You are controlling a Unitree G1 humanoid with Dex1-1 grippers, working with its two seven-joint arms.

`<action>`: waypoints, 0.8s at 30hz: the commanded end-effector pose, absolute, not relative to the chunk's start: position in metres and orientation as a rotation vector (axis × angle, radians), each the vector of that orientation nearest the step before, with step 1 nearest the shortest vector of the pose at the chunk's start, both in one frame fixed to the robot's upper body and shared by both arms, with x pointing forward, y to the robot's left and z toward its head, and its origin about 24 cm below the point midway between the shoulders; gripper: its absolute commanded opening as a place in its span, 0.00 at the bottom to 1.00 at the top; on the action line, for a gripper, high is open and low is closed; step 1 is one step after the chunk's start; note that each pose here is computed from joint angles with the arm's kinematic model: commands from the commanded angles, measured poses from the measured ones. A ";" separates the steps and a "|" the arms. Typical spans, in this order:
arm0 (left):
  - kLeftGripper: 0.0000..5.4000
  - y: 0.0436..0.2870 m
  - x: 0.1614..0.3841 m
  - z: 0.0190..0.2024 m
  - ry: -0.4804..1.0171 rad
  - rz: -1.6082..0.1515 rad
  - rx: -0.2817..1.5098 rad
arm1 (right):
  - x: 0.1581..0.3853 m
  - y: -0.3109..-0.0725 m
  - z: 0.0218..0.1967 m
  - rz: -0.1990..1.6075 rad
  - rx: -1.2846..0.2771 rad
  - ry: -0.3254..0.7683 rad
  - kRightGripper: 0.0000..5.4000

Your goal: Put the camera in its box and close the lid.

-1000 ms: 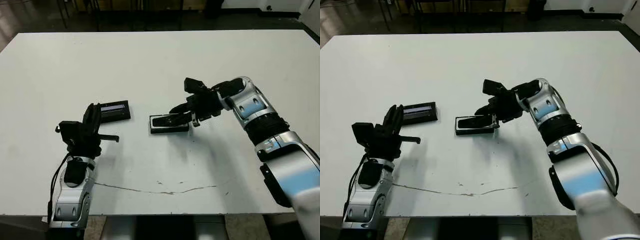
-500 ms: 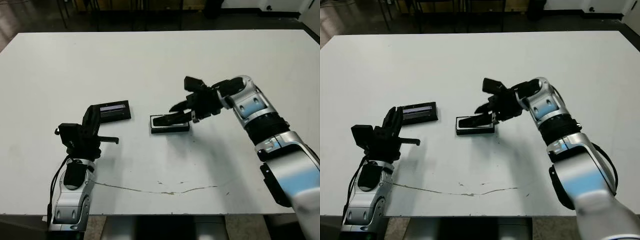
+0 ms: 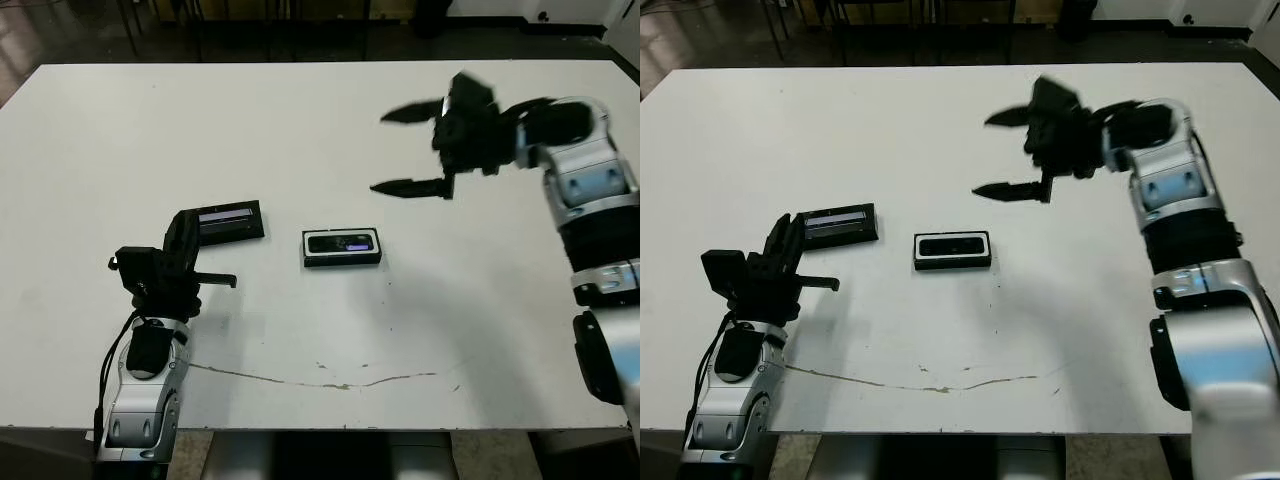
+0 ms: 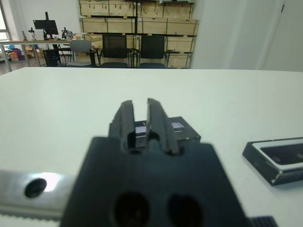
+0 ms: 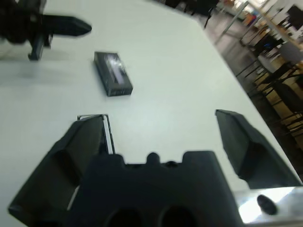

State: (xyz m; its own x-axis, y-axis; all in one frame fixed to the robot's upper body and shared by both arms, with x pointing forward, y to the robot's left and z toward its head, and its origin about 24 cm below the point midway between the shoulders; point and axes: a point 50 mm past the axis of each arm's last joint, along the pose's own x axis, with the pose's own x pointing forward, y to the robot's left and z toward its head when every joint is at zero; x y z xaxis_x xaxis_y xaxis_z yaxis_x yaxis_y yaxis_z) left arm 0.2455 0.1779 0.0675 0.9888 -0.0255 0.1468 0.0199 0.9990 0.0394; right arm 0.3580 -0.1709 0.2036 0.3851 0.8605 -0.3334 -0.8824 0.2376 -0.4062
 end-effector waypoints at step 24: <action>0.00 0.237 0.267 0.150 -0.280 -0.272 0.339 | 0.253 -0.186 0.099 0.532 -0.206 -0.012 0.25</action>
State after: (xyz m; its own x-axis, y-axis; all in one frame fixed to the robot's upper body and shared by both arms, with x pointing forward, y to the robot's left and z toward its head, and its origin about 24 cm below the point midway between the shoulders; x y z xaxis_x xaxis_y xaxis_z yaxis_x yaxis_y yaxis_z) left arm 0.2651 0.2309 0.1453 0.9242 -0.2803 0.2593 0.1850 0.9227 0.3381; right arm 0.2563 -0.1807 0.1001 0.8599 0.5093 -0.0356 -0.5057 0.8401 -0.1963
